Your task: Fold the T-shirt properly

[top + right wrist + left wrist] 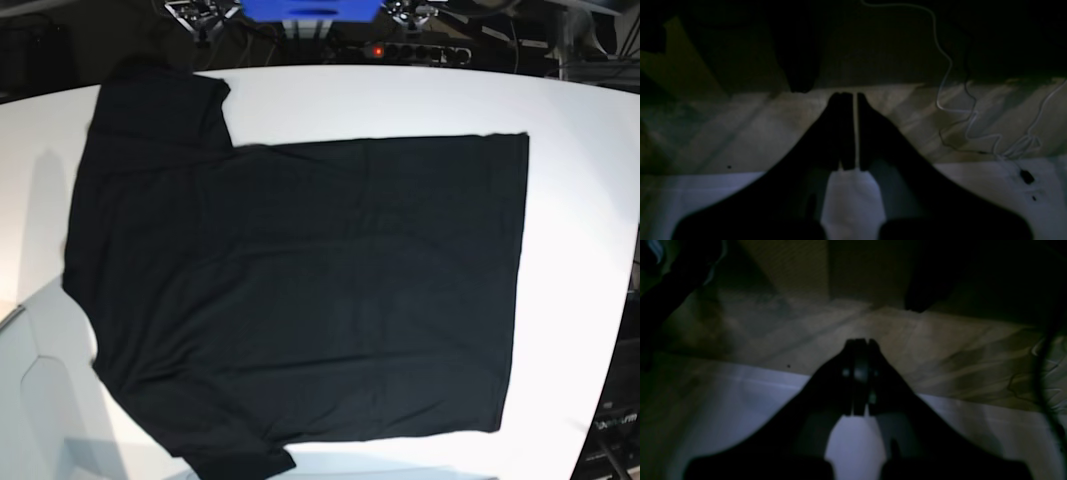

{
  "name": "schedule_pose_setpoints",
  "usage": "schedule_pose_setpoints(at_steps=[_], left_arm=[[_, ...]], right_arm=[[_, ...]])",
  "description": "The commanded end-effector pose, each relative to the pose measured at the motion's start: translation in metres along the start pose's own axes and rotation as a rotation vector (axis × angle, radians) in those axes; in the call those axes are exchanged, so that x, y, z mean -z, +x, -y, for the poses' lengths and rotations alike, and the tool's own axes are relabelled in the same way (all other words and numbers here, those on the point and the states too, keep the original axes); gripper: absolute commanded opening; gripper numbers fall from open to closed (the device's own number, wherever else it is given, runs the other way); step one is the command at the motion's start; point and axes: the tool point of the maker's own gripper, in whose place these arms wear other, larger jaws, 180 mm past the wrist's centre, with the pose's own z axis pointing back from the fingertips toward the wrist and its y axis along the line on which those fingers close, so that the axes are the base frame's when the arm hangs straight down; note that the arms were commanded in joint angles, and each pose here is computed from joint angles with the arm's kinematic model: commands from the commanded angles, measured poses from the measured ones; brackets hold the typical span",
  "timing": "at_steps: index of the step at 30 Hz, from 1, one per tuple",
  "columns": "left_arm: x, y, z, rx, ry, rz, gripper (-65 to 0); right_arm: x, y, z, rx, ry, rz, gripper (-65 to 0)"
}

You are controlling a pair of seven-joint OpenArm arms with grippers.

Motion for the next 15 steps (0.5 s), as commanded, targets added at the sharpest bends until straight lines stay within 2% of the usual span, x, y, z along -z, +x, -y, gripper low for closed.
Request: schedule_pose_setpoints(at_steps=[1, 8, 15], left_arm=[[-0.003, -0.013, -0.006, 0.003, 0.002, -0.007, -65.0], [-0.036, -0.025, -0.032, 0.05, 0.031, 0.12, -65.0], [-0.087, -0.017, -0.043, 0.093, 0.027, 0.265, -65.0]], right_arm=[[-0.002, -0.014, -0.001, 0.002, 0.013, -0.001, -65.0], [-0.03, -0.036, 0.001, -0.004, 0.011, 0.077, -65.0], [-0.083, -0.025, 0.002, -0.01, 0.012, 0.197, -65.0]])
